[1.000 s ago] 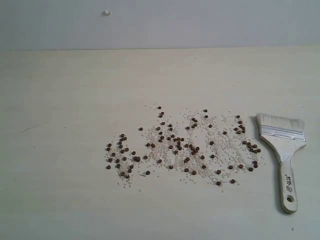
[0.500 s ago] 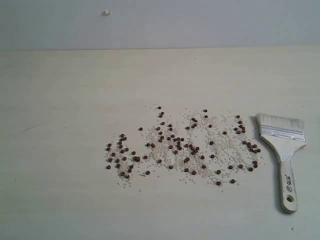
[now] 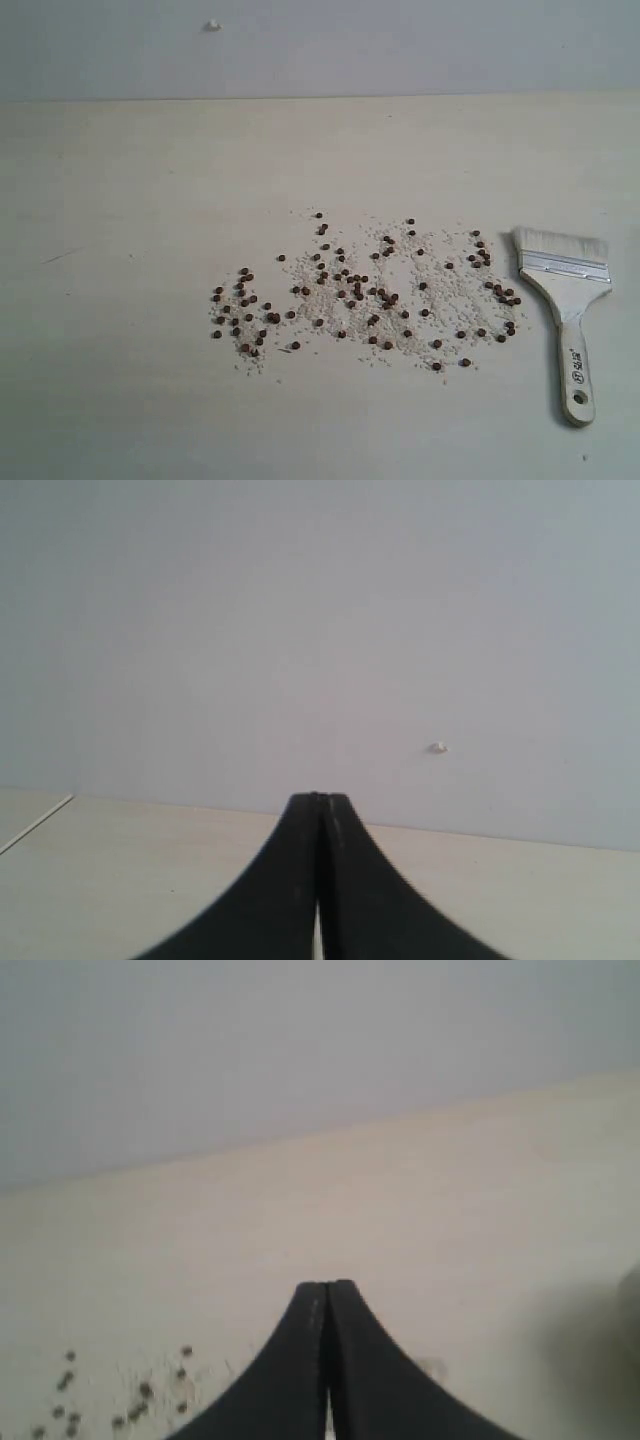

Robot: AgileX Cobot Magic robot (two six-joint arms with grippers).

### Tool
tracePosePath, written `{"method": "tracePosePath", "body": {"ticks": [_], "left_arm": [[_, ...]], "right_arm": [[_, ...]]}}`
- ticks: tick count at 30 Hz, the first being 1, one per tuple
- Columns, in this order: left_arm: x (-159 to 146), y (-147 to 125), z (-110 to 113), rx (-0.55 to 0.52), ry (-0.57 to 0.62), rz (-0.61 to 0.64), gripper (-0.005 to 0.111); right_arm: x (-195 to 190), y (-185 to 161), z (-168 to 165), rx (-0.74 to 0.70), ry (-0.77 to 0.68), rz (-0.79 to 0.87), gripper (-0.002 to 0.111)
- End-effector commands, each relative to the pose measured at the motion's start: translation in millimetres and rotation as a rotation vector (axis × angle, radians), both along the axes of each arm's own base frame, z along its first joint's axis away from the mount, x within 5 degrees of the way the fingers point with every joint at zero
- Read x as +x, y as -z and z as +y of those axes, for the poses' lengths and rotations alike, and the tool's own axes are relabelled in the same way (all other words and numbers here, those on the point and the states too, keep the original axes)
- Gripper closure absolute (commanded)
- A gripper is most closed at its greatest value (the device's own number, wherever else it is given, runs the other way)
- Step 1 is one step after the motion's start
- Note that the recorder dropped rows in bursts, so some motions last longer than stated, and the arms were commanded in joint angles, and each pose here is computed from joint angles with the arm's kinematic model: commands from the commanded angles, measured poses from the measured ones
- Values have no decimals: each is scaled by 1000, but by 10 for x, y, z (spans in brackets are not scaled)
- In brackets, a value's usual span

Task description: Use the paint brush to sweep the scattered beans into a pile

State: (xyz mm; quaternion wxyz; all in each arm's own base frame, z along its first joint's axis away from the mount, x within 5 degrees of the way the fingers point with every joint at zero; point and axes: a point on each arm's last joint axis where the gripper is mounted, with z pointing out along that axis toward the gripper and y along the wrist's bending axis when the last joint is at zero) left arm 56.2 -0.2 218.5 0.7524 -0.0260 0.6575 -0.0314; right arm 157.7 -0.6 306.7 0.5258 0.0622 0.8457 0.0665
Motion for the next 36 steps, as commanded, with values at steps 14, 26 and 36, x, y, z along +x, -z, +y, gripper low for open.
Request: {"method": "tracePosePath", "body": {"ticks": [14, 26, 36], "left_arm": [[5, 13, 1, -6, -1, 7, 107], [5, 13, 1, -6, -1, 7, 107], [5, 13, 1, -6, -1, 7, 107]], "right_arm": [[512, 545, -32, -61, -139, 752, 108], [625, 906, 32, 66, -142, 894, 86], [734, 983, 79, 129, -148, 787, 81]]}}
